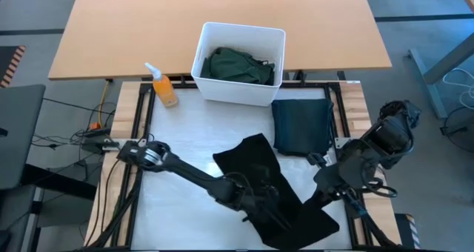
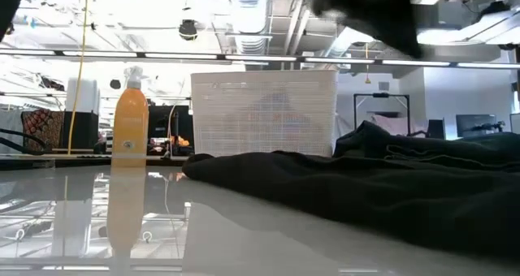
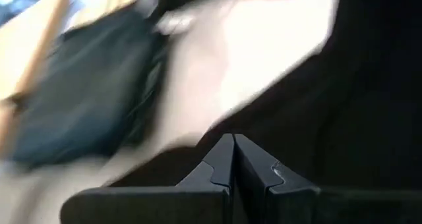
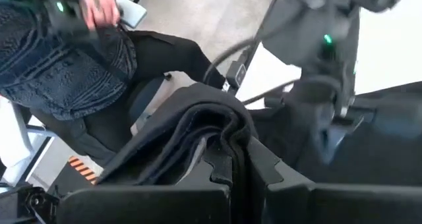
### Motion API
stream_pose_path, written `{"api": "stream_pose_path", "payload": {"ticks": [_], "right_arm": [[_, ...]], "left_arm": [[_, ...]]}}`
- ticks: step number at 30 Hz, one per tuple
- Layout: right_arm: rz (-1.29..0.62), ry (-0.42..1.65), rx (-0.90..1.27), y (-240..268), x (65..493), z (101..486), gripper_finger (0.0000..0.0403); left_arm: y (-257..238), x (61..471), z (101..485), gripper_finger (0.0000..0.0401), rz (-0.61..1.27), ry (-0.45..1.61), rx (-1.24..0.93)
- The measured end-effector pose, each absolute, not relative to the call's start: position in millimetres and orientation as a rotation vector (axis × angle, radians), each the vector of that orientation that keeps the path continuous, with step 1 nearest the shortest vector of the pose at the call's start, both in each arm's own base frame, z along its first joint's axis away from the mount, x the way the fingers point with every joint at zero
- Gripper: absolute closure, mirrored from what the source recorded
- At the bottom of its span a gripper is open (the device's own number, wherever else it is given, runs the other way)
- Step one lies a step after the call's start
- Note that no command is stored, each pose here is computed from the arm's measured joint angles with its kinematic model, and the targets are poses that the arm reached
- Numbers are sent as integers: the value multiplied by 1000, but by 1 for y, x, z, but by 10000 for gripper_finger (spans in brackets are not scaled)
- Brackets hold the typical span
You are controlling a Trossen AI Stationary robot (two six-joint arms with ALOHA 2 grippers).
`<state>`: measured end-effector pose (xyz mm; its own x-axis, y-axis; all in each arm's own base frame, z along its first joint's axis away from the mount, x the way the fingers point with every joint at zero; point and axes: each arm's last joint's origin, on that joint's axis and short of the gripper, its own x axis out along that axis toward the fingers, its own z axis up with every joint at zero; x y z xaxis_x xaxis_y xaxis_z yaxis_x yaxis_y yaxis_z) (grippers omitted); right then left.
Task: Fold laundry
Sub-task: Fold the black t-shirt
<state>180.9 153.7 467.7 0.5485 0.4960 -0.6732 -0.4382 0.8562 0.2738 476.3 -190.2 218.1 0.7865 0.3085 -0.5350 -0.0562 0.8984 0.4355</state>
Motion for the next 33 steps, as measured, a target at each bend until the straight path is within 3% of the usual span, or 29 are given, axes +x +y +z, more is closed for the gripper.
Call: {"api": "stream_pose_path", "payload": {"ticks": [6,12,21,28,33], "right_arm": [[508,825,34,142,193,464,374],[405,877,-65,117,233,438,374],[432,1027,-41,58,319,371,374],[498,1111,7,13,370,314,372],[436,1122,24,-23,397,277,340]], "left_arm": [[-165,413,252,401,505,863,581],[-130,335,254,401,754,867,446],[-109,253,241,401,763,606,149],[-93,230,226,401,753,583,161],[-88,226,218,401,757,617,207]]}}
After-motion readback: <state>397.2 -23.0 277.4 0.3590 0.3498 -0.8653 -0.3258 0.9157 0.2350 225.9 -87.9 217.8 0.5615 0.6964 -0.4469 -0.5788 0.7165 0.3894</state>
